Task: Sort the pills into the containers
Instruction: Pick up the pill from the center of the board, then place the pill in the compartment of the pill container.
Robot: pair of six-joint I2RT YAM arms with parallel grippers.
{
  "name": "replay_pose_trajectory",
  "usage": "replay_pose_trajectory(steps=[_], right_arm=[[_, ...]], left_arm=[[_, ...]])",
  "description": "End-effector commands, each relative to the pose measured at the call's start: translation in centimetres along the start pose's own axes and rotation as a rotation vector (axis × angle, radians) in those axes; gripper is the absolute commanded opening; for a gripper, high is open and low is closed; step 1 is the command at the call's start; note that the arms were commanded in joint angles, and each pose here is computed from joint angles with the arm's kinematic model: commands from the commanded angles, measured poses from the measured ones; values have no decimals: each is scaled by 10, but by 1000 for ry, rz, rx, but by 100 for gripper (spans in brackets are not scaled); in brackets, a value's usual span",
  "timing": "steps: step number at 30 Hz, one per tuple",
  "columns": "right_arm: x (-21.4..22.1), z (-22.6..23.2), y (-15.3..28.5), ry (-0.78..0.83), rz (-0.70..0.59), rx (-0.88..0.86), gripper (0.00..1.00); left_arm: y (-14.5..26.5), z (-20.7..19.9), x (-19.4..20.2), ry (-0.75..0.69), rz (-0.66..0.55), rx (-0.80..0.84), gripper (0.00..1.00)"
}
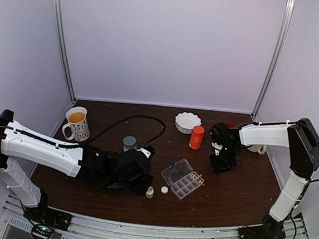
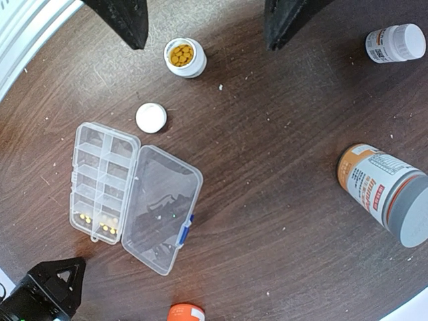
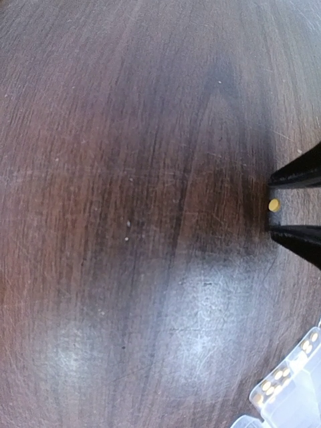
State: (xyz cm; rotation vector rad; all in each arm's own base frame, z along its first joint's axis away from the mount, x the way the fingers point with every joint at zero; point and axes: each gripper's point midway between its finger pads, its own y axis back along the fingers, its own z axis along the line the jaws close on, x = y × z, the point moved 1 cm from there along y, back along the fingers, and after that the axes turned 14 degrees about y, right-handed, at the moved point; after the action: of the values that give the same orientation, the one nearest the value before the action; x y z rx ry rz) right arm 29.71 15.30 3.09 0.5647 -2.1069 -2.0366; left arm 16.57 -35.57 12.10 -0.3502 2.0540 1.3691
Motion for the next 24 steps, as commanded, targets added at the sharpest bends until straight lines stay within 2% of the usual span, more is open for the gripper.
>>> replay_pose_trajectory(steps=[1, 10, 13, 24], right_arm=[[4, -3, -5, -4, 19, 7, 18], [2, -2, -13, 3, 34, 8, 15], [2, -2, -13, 3, 36, 7, 7], [0, -3, -4, -3, 12, 11, 8]], left_arm=[[3, -3, -5, 15, -31, 15, 62], [1, -2, -4, 11, -26, 11, 62], [1, -2, -3, 10, -24, 10, 62], [1, 0, -2, 9, -22, 6, 62]])
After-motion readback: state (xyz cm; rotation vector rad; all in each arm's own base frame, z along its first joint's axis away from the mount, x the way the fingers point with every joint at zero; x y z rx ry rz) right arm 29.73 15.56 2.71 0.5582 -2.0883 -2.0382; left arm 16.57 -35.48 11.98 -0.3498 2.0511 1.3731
